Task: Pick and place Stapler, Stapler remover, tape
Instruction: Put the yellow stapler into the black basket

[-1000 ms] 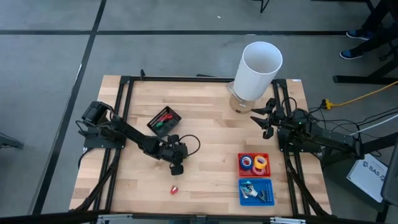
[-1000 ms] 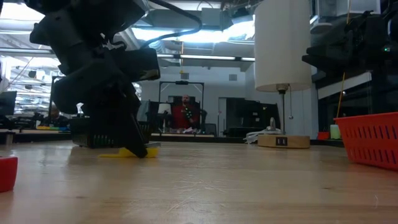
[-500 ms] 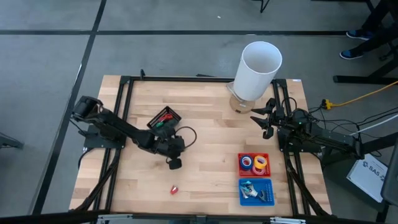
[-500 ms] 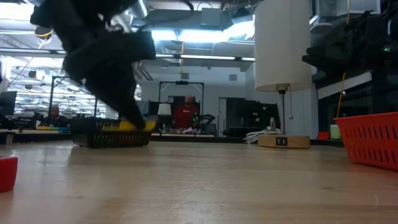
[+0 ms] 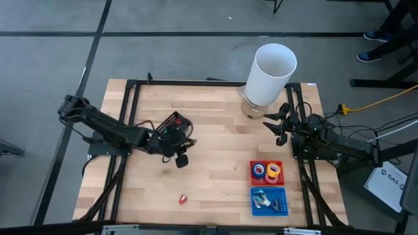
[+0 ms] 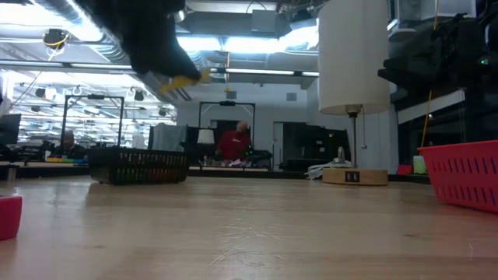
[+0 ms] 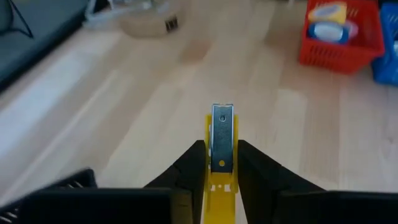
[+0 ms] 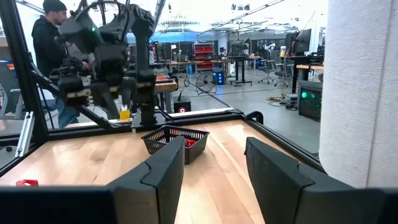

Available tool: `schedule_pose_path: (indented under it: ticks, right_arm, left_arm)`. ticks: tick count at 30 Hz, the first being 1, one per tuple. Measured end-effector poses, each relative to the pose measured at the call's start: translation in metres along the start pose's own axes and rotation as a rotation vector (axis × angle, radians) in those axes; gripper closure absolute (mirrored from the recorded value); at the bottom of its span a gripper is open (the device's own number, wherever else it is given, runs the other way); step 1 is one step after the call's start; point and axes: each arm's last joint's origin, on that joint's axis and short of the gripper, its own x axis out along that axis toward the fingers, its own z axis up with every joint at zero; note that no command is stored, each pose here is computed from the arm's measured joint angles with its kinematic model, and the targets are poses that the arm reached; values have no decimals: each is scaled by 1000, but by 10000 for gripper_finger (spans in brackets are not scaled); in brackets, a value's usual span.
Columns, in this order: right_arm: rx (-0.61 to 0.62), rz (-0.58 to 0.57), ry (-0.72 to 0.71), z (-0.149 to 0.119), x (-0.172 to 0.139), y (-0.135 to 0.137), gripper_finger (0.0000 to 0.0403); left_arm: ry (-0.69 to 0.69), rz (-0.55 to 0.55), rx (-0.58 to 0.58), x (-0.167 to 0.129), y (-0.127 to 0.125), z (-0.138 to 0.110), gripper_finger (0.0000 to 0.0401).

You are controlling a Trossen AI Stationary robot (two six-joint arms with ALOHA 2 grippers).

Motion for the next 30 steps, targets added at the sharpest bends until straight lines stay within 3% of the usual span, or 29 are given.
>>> schedule_pose_path:
  ticks: [9, 30]
  right_arm:
    - [0, 0, 0, 0, 0, 0, 231]
    - [0, 0, 0, 0, 0, 0, 231]
  left_arm:
    - [-63, 81, -14, -16, 12, 8, 332]
    - [141, 430, -102, 3, 80, 4, 330]
